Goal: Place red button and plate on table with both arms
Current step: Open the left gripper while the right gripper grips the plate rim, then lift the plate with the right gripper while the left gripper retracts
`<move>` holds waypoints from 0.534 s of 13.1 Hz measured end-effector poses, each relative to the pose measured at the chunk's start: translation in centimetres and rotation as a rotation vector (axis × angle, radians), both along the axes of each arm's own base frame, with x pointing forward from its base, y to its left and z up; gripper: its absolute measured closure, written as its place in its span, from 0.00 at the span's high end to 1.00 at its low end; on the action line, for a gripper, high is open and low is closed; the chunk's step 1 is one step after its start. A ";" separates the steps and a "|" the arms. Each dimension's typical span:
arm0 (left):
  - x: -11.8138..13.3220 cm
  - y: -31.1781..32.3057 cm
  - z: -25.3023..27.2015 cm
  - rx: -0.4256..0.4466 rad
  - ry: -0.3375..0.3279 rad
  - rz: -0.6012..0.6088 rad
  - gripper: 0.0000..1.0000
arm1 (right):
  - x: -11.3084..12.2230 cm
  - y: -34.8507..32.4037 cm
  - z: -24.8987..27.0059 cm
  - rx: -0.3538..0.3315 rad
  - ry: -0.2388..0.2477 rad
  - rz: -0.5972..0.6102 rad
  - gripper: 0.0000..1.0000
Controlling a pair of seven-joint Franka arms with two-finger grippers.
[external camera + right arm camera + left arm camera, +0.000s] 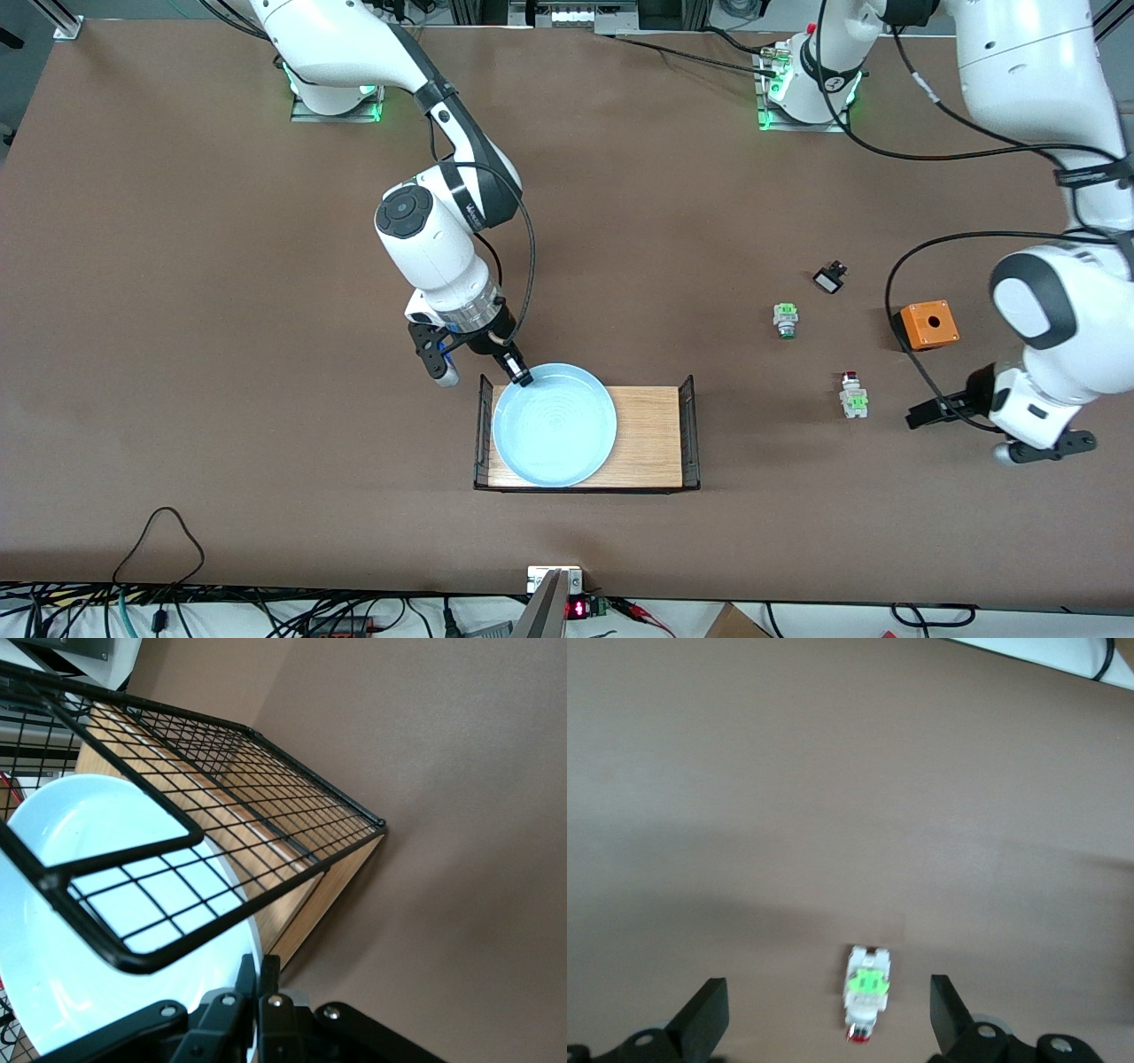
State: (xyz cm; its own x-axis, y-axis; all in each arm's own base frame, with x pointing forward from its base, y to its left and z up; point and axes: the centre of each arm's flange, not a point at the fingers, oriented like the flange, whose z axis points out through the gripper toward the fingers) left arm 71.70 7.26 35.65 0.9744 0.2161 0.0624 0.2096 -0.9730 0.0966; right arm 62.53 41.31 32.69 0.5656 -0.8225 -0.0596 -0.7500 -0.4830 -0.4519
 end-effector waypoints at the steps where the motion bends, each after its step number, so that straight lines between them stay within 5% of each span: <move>1: 0.2 0.3 1.5 0.005 0.020 -0.003 1.00 | 0.0 0.0 0.0 0.001 0.000 0.000 0.03; 7: -0.6 -0.9 9.3 0.026 0.055 -0.065 1.00 | -0.3 0.9 3.4 0.060 -0.018 -0.008 0.03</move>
State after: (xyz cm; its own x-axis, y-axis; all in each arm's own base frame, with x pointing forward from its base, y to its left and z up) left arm 71.07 6.31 44.94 0.9884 0.1510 0.0134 0.1499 -0.9868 0.0610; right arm 62.27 42.22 36.07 0.5603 -0.8224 -0.0986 -0.7451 -0.4485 -0.4936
